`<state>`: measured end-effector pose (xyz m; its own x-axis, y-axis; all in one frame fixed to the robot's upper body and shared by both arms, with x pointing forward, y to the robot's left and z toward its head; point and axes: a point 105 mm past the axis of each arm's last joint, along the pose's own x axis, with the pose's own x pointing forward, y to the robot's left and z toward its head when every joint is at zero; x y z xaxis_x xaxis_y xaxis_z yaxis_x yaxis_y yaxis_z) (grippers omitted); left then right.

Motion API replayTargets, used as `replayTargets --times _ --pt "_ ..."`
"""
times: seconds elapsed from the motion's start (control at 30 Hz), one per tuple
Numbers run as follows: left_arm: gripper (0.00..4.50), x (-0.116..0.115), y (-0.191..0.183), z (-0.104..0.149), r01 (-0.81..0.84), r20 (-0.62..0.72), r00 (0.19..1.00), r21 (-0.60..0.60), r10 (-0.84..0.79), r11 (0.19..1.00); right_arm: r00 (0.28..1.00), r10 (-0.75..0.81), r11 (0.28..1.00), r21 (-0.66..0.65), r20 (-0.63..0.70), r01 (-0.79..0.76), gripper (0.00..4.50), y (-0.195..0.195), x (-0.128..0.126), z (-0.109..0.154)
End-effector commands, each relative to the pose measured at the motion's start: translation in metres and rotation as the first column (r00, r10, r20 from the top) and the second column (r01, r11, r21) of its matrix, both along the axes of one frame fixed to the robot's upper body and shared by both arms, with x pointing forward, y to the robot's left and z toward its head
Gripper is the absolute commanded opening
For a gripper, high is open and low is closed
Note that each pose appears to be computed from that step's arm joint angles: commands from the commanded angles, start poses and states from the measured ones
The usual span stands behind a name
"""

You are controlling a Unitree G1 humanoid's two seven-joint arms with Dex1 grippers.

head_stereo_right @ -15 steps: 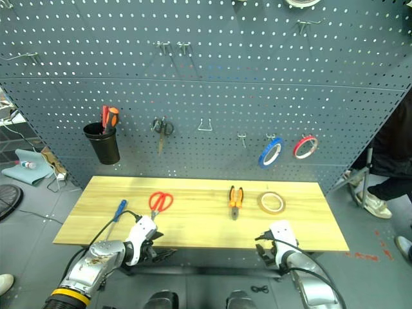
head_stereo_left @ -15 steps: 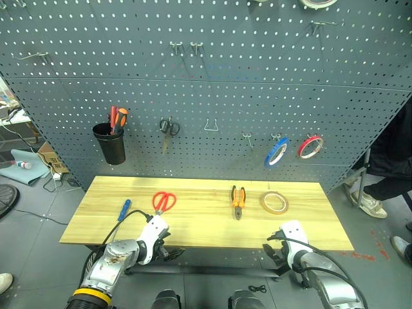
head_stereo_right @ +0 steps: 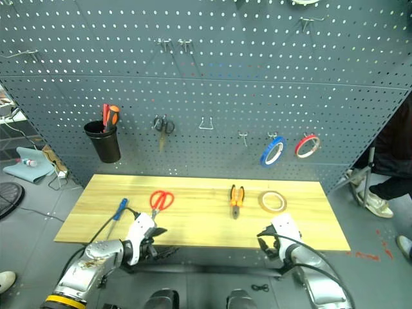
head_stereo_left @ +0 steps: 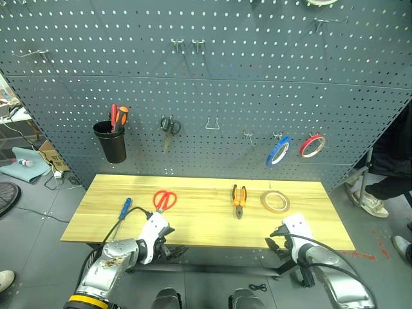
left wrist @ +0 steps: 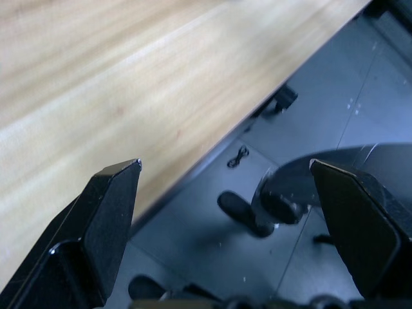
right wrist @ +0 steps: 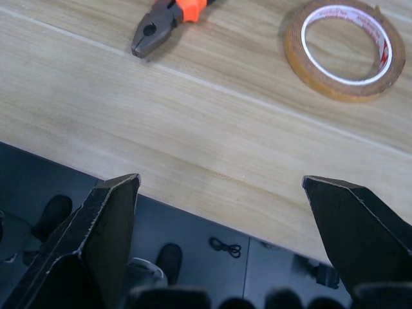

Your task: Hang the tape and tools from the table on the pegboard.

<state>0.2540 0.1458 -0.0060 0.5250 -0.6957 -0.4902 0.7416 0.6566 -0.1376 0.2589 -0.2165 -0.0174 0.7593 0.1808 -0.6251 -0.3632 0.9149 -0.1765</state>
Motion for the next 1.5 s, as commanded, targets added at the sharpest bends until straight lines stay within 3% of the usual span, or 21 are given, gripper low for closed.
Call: replayTargets --times 0.03,0.3,0.57,0.77,1.07,1.33,1.37,1.5 --pt "4.49 0.014 -0.004 0.045 0.015 0.144 0.990 -0.064 -0.005 0.998 0.993 0.040 0.999 -0.037 0.114 -0.036 4.50 -0.004 0.015 0.037" --pt "4.49 0.021 -0.040 0.116 0.249 0.350 0.916 -0.118 -0.194 0.961 0.961 0.125 0.990 -0.097 0.246 -0.104 4.50 -0.011 0.049 0.090" --pt "4.49 0.040 -0.075 0.161 0.405 0.509 0.811 -0.129 -0.290 0.905 0.948 0.196 0.977 -0.130 0.250 -0.168 4.50 -0.017 0.083 0.117" --pt "4.49 0.048 -0.083 0.172 0.475 0.541 0.769 -0.125 -0.341 0.871 0.948 0.230 0.970 -0.128 0.218 -0.206 4.50 -0.015 0.110 0.111" --pt "4.49 0.056 -0.075 0.178 0.476 0.540 0.770 -0.131 -0.340 0.870 0.955 0.235 0.966 -0.152 0.178 -0.210 4.50 -0.016 0.149 0.092" --pt "4.49 0.048 -0.074 0.174 0.475 0.520 0.781 -0.135 -0.346 0.870 0.979 0.182 0.980 -0.101 0.086 -0.174 4.50 -0.024 0.153 0.071" --pt "4.50 0.048 -0.074 0.175 0.475 0.521 0.781 -0.137 -0.345 0.869 0.981 0.174 0.982 -0.091 0.081 -0.166 3.98 -0.024 0.154 0.070" --pt "4.50 0.050 -0.075 0.176 0.474 0.524 0.780 -0.140 -0.341 0.869 0.985 0.157 0.985 -0.082 0.069 -0.152 2.69 -0.028 0.152 0.066"
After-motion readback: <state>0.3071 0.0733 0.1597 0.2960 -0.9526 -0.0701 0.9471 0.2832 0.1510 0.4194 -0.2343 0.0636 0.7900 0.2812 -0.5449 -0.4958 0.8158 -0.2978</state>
